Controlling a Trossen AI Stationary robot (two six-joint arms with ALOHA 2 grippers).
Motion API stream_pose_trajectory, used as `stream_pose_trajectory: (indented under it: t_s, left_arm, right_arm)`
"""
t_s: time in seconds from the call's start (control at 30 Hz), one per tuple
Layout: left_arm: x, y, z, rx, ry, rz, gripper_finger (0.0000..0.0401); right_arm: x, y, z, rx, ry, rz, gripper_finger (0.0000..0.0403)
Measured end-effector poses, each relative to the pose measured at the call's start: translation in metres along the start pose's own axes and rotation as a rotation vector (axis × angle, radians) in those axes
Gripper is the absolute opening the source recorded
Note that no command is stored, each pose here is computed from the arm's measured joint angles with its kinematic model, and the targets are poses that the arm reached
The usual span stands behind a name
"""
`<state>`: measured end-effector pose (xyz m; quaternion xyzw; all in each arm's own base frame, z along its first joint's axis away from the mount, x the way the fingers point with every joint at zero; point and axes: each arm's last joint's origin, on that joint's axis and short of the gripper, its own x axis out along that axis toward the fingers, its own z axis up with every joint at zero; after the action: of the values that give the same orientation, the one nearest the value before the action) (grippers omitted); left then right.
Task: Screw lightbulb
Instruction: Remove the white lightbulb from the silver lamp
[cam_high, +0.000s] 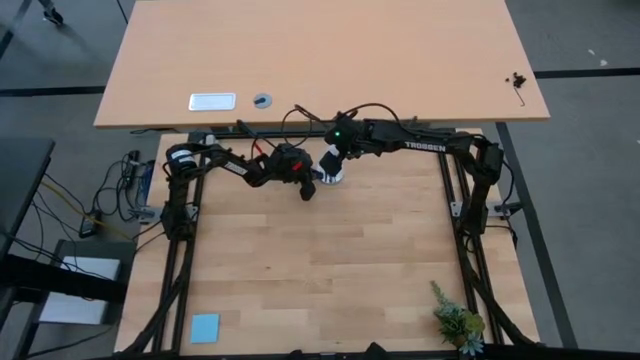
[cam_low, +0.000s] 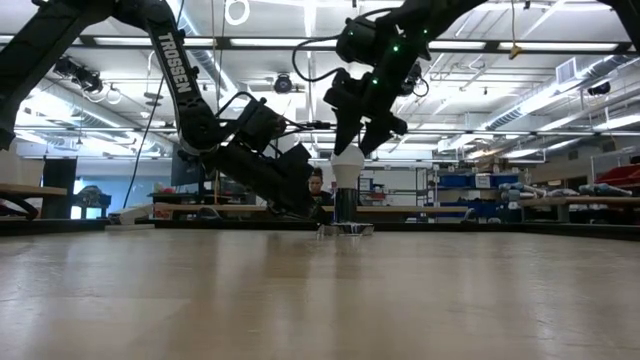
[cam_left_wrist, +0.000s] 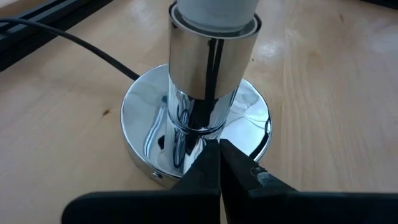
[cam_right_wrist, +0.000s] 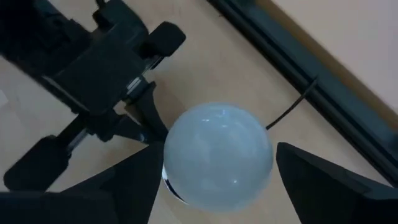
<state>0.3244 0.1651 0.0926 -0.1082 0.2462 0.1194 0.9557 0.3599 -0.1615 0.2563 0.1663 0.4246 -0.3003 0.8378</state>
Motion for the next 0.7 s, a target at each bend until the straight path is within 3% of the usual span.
stream_pose_trajectory:
  t_s: [0.2,0.47,0.7]
  left_arm:
    - [0.000,0.000,0.000,0.000,0.000,-0.005,0.0000]
    - [0.000,-0.001,0.000,0.015,0.001,-0.011,0.0000]
    - [0.000,-0.001,0.000,0.015,0.001,-0.013,0.0000]
  right_arm:
    - [0.001,-0.009,0.002,-0.143,0.020,0.099,0.0288]
    - [0.002,-0.022,0.004,-0.638,-0.007,0.188,0.0279]
    - [0.000,-0.024,0.007,-0.656,-0.027,0.158,0.0278]
